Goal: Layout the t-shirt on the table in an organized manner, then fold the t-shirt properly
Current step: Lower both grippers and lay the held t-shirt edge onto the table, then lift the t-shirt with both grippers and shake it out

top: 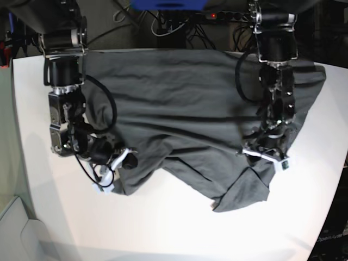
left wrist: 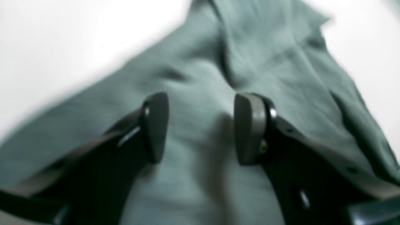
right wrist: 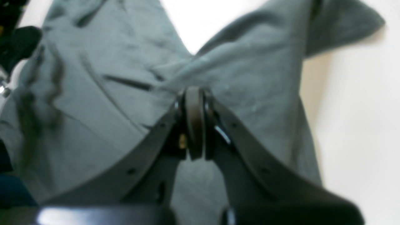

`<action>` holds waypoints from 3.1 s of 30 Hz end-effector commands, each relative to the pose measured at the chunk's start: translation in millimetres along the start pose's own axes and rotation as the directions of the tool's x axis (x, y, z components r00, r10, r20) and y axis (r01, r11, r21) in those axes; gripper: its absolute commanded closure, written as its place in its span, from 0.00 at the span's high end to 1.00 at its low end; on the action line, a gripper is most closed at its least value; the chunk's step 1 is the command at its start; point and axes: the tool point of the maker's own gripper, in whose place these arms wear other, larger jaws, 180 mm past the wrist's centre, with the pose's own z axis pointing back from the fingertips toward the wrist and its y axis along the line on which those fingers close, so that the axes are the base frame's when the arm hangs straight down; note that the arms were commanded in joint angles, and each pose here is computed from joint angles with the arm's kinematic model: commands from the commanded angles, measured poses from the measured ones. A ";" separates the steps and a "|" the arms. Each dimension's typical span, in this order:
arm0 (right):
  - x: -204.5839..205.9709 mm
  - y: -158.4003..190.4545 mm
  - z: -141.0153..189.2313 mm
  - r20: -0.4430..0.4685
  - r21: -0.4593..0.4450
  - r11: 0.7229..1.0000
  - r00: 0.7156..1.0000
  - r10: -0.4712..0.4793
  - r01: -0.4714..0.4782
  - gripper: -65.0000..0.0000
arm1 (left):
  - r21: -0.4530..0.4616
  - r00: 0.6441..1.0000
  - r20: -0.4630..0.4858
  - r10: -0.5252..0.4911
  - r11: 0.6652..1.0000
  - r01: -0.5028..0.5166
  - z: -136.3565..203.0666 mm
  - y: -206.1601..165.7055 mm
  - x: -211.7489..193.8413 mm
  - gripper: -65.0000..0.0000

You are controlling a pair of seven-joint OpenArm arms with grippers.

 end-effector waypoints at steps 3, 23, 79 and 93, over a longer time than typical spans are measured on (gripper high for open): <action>17.0 1.0 3.1 0.046 0.009 1.000 0.999 0.010 -0.011 0.00 | -0.094 0.998 0.064 -0.004 0.996 0.010 -8.1 -48.7 24.9 0.51; 16.9 -13.4 29.9 0.029 -0.045 0.995 0.996 0.086 -0.084 0.00 | 0.097 0.994 -0.022 -0.107 0.989 0.108 -33.2 56.2 19.6 0.51; -118.9 0.3 34.1 -0.270 -0.021 1.000 0.963 -0.013 0.008 0.00 | -0.012 0.983 0.005 -0.183 0.983 0.183 34.4 12.4 53.8 0.51; -15.6 -122.8 25.2 -0.075 -0.239 0.968 0.992 -0.102 0.081 0.00 | -0.007 0.980 0.005 -0.199 0.980 0.199 50.2 17.9 43.4 0.51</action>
